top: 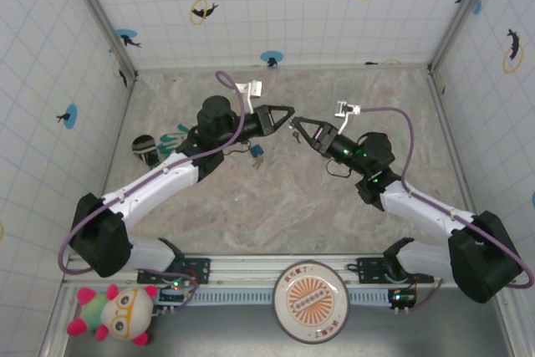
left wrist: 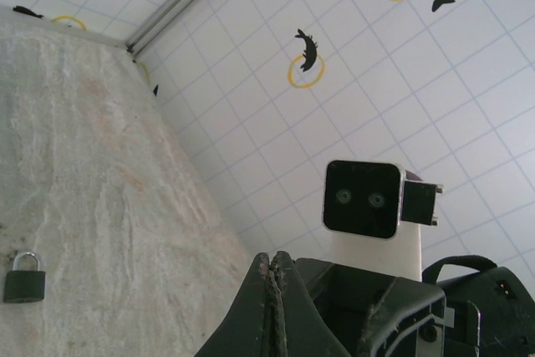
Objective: Unlock with the key
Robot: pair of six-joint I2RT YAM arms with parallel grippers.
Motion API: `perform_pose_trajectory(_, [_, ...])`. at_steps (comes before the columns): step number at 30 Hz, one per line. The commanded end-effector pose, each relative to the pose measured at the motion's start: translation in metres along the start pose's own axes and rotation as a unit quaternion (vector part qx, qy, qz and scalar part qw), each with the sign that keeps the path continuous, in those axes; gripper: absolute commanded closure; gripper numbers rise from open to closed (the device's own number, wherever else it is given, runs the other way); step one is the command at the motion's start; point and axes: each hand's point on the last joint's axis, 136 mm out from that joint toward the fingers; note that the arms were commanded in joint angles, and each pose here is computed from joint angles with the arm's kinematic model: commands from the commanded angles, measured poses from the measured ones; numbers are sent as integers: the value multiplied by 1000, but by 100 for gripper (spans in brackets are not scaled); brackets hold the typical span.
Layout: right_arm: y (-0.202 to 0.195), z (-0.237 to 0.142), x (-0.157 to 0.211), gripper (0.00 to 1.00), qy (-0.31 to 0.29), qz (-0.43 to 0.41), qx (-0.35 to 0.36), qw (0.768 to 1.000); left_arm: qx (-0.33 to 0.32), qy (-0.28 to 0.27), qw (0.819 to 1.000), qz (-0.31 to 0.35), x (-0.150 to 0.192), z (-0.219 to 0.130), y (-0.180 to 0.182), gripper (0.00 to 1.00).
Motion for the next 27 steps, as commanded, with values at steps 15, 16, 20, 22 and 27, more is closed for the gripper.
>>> perform_pose_trajectory(15, [-3,2,9,64,11,-6,-3,1000,34,-22,999,9,-8,-11,-23,100])
perform_pose_trajectory(16, [-2,2,10,66,13,-7,-4,1000,33,-23,999,9,-8,-11,-23,100])
perform_pose_trajectory(20, [-2,3,14,70,19,-8,-6,1000,32,-25,999,10,-8,-12,-23,100])
perform_pose_trajectory(22, [-1,3,13,75,18,-8,-7,1000,33,-26,999,10,-9,-13,-24,100])
perform_pose_trajectory(27, [0,2,13,78,17,-9,-8,1000,33,-27,999,9,-8,-13,-24,100])
Point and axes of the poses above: each hand's point on the last joint's axis, 136 mm out from that joint toward the fingers, its own z axis out along the fingers, its own y axis along the line the jaws close on, x = y × z, and after that the axes turned 5 degrees about z, right-handed
